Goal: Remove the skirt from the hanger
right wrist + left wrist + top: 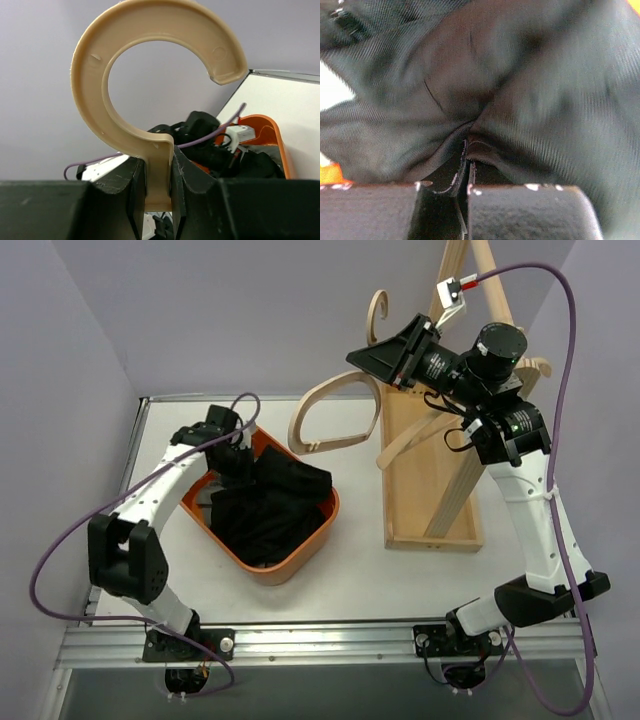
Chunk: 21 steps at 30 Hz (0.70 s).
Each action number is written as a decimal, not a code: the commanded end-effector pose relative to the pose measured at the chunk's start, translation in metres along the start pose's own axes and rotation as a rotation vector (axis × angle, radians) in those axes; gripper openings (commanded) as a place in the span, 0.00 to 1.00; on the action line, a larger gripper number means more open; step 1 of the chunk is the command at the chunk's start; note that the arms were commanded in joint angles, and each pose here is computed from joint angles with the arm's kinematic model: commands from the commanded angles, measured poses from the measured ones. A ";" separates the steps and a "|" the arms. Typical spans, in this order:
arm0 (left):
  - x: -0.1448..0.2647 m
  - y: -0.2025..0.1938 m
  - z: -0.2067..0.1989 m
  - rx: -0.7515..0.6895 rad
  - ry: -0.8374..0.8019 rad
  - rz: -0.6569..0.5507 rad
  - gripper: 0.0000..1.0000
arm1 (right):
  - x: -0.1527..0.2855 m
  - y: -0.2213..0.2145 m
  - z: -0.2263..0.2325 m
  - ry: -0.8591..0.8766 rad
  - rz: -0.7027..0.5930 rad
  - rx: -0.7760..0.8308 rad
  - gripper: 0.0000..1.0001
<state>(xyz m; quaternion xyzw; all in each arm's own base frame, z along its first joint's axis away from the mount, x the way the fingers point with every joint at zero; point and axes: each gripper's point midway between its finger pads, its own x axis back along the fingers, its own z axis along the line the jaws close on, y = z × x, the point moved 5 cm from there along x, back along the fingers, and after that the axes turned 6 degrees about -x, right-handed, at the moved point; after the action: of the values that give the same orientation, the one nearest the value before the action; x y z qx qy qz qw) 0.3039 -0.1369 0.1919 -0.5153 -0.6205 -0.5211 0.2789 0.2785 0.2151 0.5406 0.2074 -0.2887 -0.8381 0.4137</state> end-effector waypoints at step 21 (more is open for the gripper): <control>0.072 0.012 -0.016 0.046 0.042 -0.177 0.61 | 0.006 -0.006 -0.003 -0.017 0.044 0.015 0.00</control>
<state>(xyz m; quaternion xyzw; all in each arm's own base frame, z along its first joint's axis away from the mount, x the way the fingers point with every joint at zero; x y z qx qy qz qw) 0.2949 -0.1313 0.2216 -0.4809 -0.6341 -0.5360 0.2819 0.2762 0.2127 0.5205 0.1626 -0.3042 -0.8350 0.4286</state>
